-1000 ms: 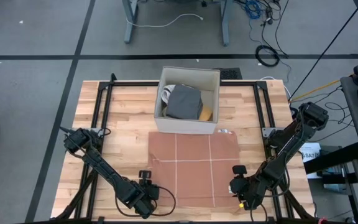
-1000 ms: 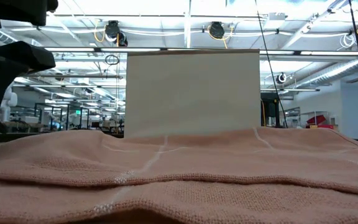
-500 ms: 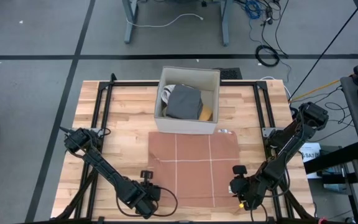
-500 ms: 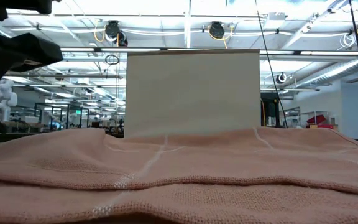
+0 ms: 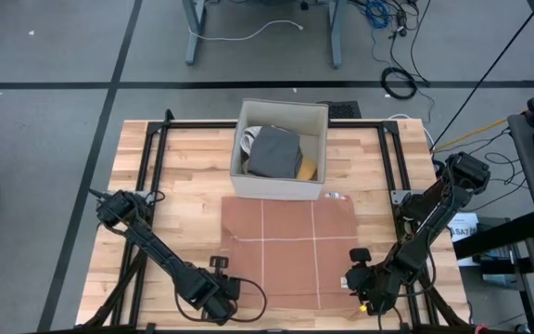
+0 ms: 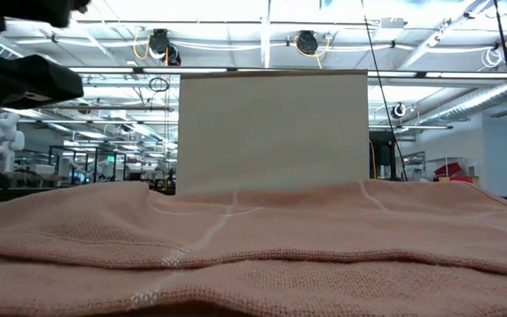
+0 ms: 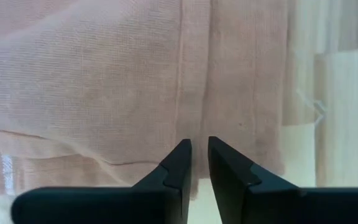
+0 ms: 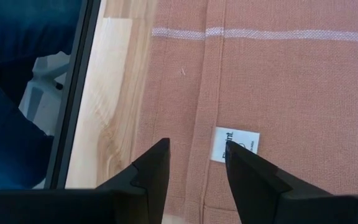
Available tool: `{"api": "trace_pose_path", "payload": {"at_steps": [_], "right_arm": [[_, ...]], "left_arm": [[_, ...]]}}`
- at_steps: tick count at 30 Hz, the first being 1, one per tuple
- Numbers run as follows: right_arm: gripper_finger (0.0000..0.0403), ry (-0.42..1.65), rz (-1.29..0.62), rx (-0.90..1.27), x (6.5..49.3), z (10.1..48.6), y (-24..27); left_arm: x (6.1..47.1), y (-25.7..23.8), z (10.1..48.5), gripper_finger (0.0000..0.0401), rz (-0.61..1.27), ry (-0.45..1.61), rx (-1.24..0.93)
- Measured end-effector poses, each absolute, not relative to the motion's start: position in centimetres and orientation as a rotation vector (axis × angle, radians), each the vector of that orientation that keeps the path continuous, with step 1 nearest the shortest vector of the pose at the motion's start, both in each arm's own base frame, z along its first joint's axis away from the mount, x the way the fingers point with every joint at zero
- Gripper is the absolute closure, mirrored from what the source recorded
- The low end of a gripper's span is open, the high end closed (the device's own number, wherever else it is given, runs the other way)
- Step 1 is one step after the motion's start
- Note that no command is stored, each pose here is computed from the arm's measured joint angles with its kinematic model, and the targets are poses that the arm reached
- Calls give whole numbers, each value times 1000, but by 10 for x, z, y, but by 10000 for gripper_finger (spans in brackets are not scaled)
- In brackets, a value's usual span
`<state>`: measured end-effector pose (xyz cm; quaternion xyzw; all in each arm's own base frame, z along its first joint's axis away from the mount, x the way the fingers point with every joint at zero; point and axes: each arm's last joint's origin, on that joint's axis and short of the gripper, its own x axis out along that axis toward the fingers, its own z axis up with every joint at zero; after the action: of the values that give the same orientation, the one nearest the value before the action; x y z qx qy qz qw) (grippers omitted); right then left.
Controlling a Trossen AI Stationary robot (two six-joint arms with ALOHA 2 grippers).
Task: Fold towel
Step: Fold the brown towel with white checkered lines
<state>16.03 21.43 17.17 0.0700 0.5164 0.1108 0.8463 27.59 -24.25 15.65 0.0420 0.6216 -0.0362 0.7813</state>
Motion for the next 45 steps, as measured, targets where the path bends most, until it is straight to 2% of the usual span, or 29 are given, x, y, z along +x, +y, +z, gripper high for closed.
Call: {"api": "trace_pose_path", "payload": {"at_steps": [11, 17, 21, 29, 35, 42, 45], "right_arm": [[261, 1089, 226, 158, 160, 172, 214], [261, 1088, 226, 156, 160, 172, 214], [261, 1088, 226, 155, 160, 172, 214], [261, 1088, 226, 156, 160, 172, 214], [261, 1070, 230, 154, 161, 172, 215], [261, 708, 358, 86, 181, 191, 231], [261, 632, 368, 27, 192, 190, 232]], "left_arm": [[280, -238, 157, 262, -54, 1340, 80], [278, -235, 153, 250, -40, 1356, 74], [278, -231, 149, 253, -32, 1360, 66], [281, -228, 149, 306, -57, 1370, 62], [282, -227, 149, 325, -87, 1393, 43], [286, -222, 149, 326, -124, 1417, 21], [289, -218, 150, 335, -130, 1418, 16]]}}
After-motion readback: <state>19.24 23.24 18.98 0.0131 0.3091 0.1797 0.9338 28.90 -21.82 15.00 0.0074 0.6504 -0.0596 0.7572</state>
